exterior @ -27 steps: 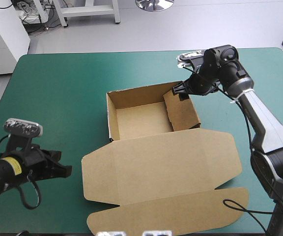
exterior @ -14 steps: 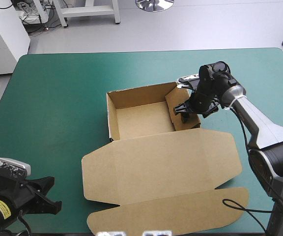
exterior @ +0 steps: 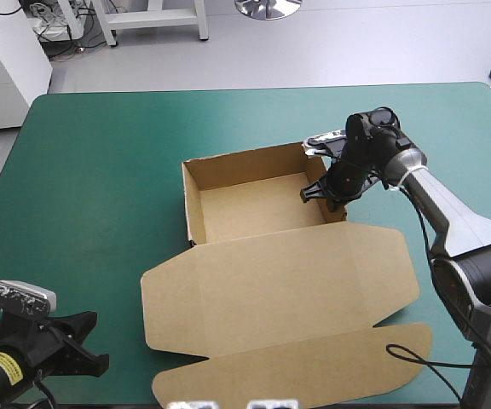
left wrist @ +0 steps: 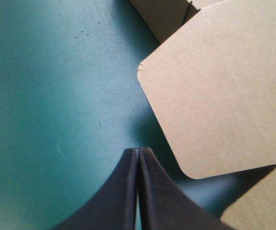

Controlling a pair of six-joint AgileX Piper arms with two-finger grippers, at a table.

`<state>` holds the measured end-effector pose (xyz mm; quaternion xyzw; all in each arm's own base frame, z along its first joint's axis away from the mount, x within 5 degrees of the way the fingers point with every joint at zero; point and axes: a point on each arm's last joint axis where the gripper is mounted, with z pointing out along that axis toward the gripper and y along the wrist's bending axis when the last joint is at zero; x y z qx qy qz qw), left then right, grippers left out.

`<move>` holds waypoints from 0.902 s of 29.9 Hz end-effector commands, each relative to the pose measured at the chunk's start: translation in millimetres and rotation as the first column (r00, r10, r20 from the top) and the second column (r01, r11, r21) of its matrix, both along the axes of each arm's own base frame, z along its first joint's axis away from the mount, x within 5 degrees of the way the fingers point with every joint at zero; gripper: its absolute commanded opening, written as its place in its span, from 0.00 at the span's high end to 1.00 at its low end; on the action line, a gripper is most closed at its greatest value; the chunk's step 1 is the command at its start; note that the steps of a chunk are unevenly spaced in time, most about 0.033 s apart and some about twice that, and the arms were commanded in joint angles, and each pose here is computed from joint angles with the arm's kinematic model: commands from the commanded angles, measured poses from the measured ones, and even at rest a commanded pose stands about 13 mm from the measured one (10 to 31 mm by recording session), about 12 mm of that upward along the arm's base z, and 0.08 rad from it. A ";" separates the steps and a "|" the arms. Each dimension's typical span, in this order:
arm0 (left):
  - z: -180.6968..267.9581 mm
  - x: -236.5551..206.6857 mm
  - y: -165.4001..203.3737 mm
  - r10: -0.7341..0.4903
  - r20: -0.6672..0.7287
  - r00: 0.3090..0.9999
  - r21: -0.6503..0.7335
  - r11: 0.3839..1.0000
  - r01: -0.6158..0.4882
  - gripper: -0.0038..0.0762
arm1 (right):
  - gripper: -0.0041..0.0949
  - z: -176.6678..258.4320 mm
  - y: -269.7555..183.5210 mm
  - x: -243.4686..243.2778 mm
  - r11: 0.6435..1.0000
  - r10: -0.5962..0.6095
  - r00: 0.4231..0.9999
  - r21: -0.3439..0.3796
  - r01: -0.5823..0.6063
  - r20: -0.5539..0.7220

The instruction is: Fold the box

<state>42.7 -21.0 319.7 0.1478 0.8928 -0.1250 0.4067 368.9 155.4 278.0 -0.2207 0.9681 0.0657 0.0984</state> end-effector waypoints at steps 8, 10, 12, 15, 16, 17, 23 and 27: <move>12.0 3.9 -1.7 -0.002 0.076 0.997 -0.032 0.999 0.004 0.96 | 0.98 105.3 -46.1 5.3 0.995 -0.072 0.951 0.084 0.049 0.300; 12.0 3.9 -1.7 -0.002 0.076 0.997 -0.032 0.999 0.004 0.96 | 0.98 131.2 -70.1 5.9 0.991 -0.119 0.918 0.101 0.087 0.379; 12.4 4.2 -1.8 -0.001 0.081 0.997 -0.035 0.999 0.004 0.96 | 0.98 148.1 -98.9 4.6 0.983 -0.180 0.884 0.098 0.153 0.431; 13.6 4.9 -2.2 -0.001 0.095 0.995 -0.042 0.999 0.005 0.96 | 0.98 154.4 -148.0 3.9 0.958 -0.275 0.844 0.056 0.282 0.460; 13.9 5.1 -2.3 -0.001 0.099 0.995 -0.044 0.999 0.005 0.96 | 0.98 152.7 -168.6 4.0 0.941 -0.318 0.830 0.046 0.336 0.458; 14.3 5.3 -2.5 -0.001 0.103 0.995 -0.046 0.999 0.006 0.96 | 0.98 148.0 -182.1 5.3 0.927 -0.350 0.824 0.041 0.372 0.445; 14.3 5.3 -2.4 -0.001 0.103 0.995 -0.046 0.999 0.006 0.96 | 0.98 111.5 -250.8 12.5 0.849 -0.498 0.792 0.010 0.529 0.352; 14.3 5.3 -2.4 -0.001 0.103 0.995 -0.046 0.999 0.006 0.96 | 0.98 82.2 -278.6 23.4 0.811 -0.559 0.779 -0.008 0.585 0.284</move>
